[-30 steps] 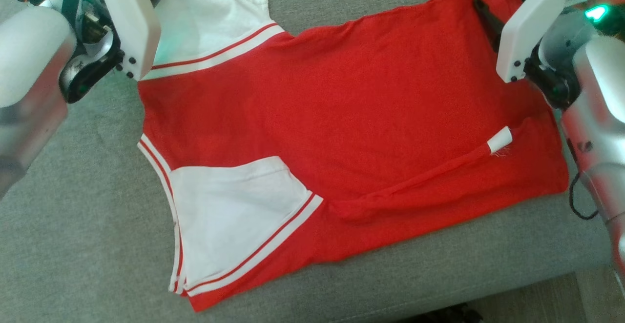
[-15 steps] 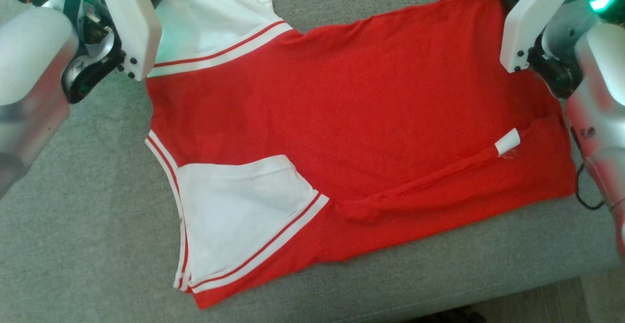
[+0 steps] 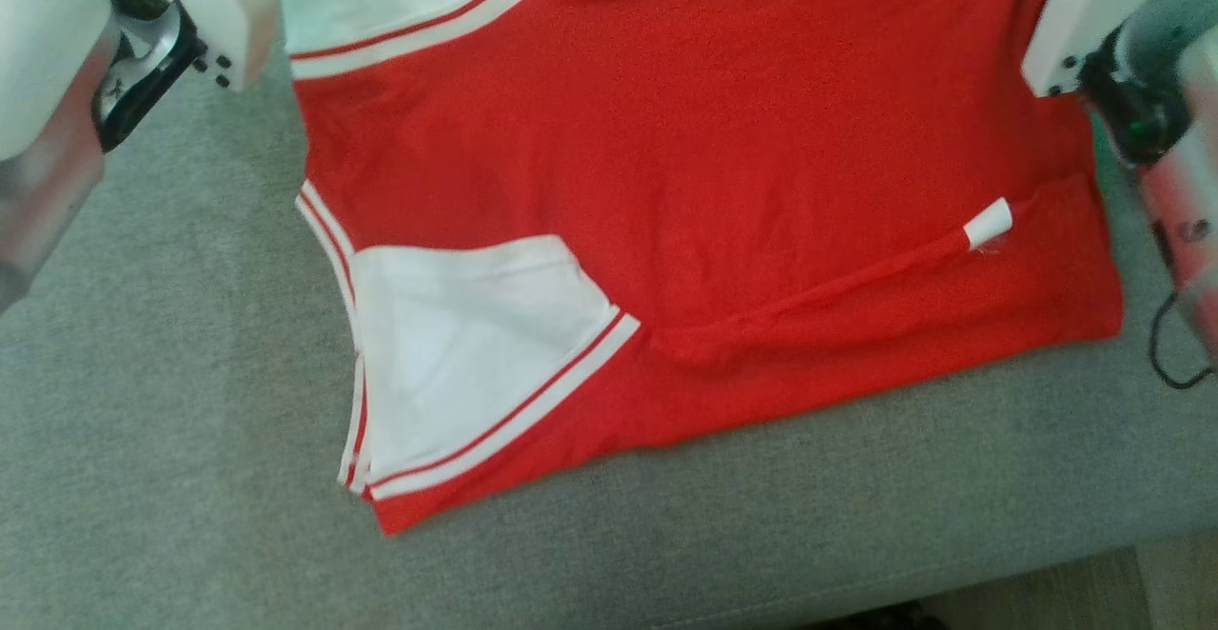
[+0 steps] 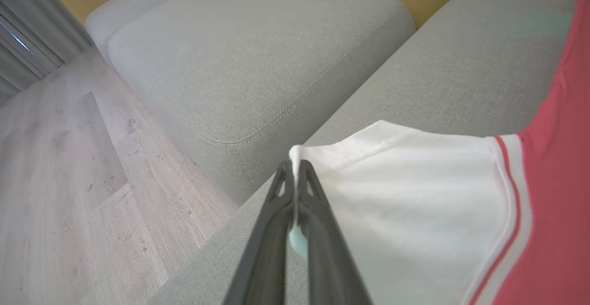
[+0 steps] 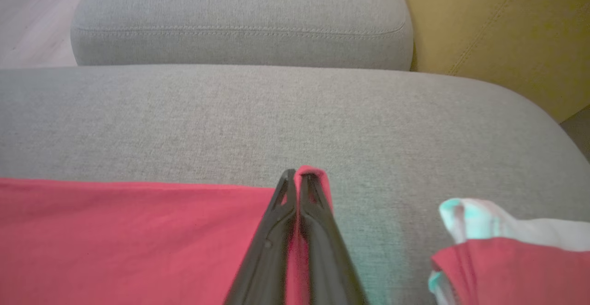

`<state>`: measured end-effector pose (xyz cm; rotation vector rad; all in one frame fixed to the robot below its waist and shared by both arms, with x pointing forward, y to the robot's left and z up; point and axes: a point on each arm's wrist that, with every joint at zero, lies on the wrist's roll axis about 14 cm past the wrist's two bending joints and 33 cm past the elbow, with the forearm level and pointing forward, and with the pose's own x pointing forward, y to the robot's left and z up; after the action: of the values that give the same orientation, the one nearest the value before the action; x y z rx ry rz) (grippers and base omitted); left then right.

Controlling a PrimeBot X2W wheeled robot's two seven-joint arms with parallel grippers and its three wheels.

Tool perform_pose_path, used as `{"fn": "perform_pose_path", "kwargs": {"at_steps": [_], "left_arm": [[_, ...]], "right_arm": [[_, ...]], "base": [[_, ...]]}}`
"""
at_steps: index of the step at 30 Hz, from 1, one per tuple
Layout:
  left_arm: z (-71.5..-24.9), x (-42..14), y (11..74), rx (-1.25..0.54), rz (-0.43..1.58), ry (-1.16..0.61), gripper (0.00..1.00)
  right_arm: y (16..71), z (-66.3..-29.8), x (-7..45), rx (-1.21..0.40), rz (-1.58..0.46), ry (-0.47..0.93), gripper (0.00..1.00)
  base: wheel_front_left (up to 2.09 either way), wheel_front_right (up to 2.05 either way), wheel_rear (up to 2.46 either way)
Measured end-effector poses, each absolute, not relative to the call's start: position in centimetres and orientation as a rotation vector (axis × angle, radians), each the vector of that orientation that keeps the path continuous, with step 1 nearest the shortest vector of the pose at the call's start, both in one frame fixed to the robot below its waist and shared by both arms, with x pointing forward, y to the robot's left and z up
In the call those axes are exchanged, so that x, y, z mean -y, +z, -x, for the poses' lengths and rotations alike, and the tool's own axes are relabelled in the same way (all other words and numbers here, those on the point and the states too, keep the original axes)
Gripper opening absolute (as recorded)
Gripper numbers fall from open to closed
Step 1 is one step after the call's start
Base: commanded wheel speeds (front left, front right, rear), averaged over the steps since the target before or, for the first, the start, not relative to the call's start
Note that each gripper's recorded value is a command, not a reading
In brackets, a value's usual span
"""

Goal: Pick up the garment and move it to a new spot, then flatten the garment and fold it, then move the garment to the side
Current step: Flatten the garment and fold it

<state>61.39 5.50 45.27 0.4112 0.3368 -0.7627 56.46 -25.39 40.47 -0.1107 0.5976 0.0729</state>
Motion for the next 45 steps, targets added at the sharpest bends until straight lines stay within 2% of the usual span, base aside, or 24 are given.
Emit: {"fn": "perform_pose_path", "kwargs": {"at_steps": [6, 14, 27, 34, 44, 45], "left_arm": [[-60.9, -5.8, 47.4, -0.278, -0.392, -0.75, 0.0], [-57.4, -7.2, 47.3, -0.263, -0.345, -0.757, 0.0], [-46.9, -9.3, 44.7, -0.335, -0.217, -0.721, 0.0], [-41.5, -8.3, 43.0, -0.392, -0.139, -0.717, 0.0], [-37.3, -7.6, 41.6, -0.451, -0.073, -0.71, 0.0], [-37.2, -7.5, 41.5, -0.454, -0.07, -0.71, 0.0]], "right_arm": [[42.0, -56.5, 26.2, -0.526, 0.051, 0.061, 0.0], [41.2, -53.9, 25.9, -0.518, -0.047, 0.073, 0.0], [40.7, -48.6, 25.6, -0.518, -0.083, 0.115, 0.0], [39.5, -45.5, 26.1, -0.547, -0.118, 0.096, 0.0], [37.5, -41.6, 27.0, -0.618, -0.111, 0.064, 0.0], [37.4, -41.5, 27.0, -0.621, -0.109, 0.062, 0.03]], "base": [[0.0, 0.0, 0.0], [0.0, 0.0, 0.0], [0.0, 0.0, 0.0], [0.0, 0.0, 0.0], [0.0, 0.0, 0.0], [0.0, 0.0, 0.0]]}}
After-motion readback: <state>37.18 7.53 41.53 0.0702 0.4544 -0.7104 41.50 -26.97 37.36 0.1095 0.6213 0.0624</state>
